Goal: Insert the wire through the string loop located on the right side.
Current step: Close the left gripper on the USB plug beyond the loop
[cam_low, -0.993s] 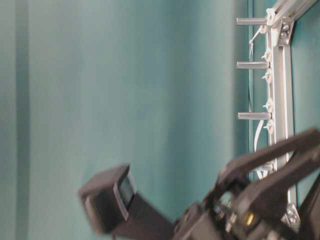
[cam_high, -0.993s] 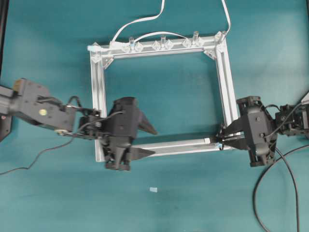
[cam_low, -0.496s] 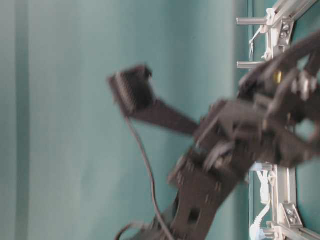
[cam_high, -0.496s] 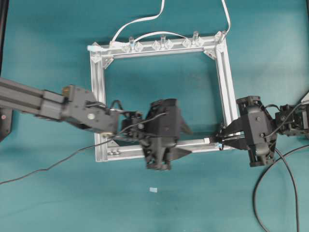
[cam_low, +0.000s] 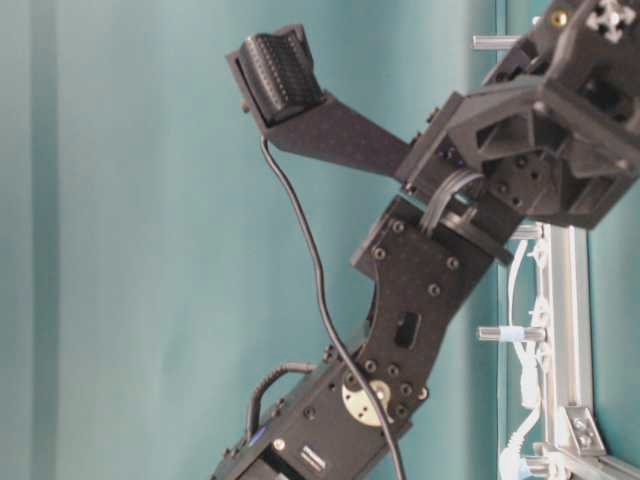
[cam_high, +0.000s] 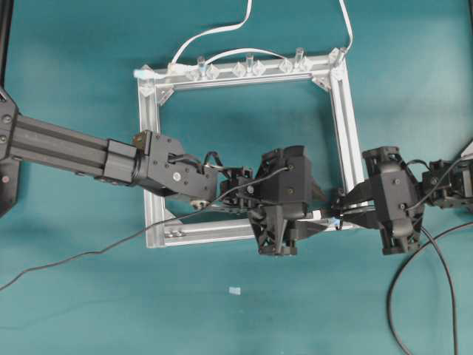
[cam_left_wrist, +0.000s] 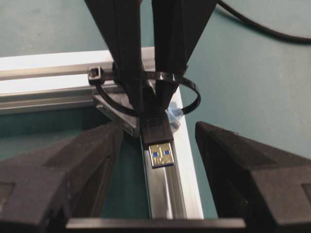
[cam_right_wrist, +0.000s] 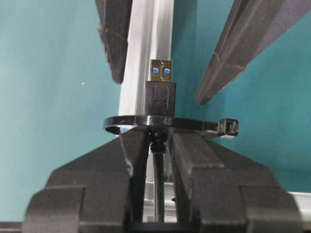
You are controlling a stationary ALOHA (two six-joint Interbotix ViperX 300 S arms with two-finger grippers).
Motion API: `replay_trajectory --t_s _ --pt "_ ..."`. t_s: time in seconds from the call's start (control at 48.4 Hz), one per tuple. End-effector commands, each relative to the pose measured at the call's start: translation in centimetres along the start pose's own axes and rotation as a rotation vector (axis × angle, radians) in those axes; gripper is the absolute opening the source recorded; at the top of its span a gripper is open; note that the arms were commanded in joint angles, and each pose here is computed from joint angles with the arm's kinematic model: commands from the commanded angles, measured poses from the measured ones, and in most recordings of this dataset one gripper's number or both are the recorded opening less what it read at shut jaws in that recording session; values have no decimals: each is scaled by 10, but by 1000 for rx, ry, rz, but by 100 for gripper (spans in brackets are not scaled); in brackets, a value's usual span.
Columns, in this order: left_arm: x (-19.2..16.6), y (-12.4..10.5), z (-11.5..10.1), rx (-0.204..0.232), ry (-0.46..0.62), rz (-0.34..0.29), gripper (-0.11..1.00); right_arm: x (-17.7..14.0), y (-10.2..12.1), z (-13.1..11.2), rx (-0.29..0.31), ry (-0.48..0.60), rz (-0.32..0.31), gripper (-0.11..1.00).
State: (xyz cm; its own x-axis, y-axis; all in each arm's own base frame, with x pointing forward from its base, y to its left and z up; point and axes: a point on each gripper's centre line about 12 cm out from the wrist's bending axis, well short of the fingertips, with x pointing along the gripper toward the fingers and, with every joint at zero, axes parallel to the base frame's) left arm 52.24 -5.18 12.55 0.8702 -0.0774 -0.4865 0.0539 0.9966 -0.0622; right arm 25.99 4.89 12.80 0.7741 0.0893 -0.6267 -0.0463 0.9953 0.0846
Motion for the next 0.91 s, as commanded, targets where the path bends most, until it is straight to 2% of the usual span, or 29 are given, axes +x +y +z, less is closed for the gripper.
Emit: replay_trajectory --t_s 0.0,0.703,0.889 --pt "-2 1 16 -4 -37 1 67 -1 0 6 -2 -24 -1 17" --pt "1 1 17 -3 -37 0 67 -1 0 6 -2 -24 -1 17" --pt "1 1 17 -6 -26 0 60 -1 0 6 -1 -26 -2 17"
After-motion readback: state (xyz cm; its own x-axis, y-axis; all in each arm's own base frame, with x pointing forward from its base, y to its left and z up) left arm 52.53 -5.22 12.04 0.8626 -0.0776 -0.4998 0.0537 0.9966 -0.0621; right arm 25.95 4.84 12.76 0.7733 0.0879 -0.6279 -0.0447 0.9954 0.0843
